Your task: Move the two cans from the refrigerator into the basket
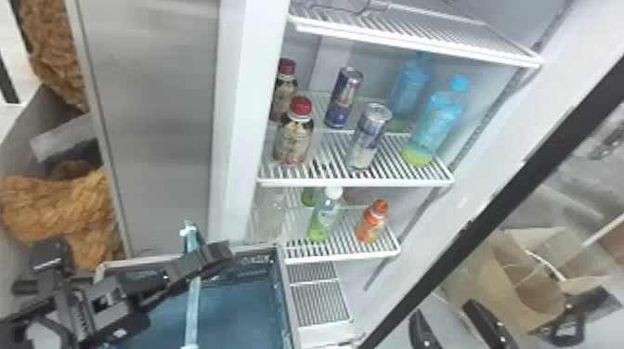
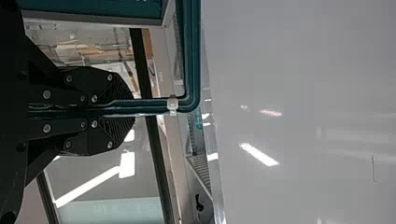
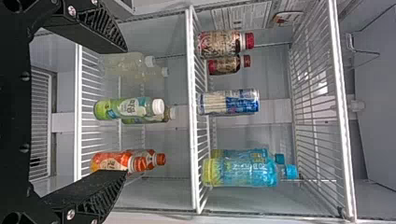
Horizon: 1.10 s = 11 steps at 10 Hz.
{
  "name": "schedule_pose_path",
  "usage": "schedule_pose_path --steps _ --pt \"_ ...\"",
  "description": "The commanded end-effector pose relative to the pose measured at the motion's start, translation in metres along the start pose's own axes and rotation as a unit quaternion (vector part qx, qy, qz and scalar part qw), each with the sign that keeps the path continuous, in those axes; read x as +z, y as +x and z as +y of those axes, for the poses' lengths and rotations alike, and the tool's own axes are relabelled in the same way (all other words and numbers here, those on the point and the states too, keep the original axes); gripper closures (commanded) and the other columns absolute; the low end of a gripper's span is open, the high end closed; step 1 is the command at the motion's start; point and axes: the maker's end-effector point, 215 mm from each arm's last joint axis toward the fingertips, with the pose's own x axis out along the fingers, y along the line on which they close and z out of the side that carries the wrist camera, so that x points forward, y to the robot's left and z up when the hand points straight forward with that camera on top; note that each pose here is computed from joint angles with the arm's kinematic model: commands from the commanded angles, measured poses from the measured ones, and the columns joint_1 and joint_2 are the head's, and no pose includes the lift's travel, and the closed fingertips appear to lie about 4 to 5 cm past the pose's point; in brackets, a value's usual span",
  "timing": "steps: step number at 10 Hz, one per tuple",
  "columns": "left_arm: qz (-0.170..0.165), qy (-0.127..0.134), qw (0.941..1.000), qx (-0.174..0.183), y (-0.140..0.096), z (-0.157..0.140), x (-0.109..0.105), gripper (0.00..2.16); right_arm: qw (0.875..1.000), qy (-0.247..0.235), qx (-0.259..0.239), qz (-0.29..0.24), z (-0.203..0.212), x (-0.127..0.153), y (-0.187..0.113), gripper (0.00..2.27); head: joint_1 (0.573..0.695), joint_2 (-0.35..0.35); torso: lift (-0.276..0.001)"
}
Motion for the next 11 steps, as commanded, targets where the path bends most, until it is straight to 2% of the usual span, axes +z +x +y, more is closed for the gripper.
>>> schedule_pose_path --steps 1,6,11 --pt "-0.001 0.000 1.0000 -0.002 0.000 -0.001 0.001 1.19 1.000 0.001 -0.002 -0.003 0.001 0.001 0.002 0.12 0.695 -0.350 -0.031" --pt "-0.003 0.000 1.0000 -0.003 0.000 -0.002 0.002 1.19 1.000 0.003 -0.007 -0.015 -0.004 0.004 0.013 0.13 0.695 -0.350 -0.031" --pt "-0.002 -0.001 1.0000 -0.005 0.002 -0.002 0.001 1.19 0.999 0.001 -0.014 -0.036 -0.006 0.024 0.055 0.12 0.695 -0.350 -0.031"
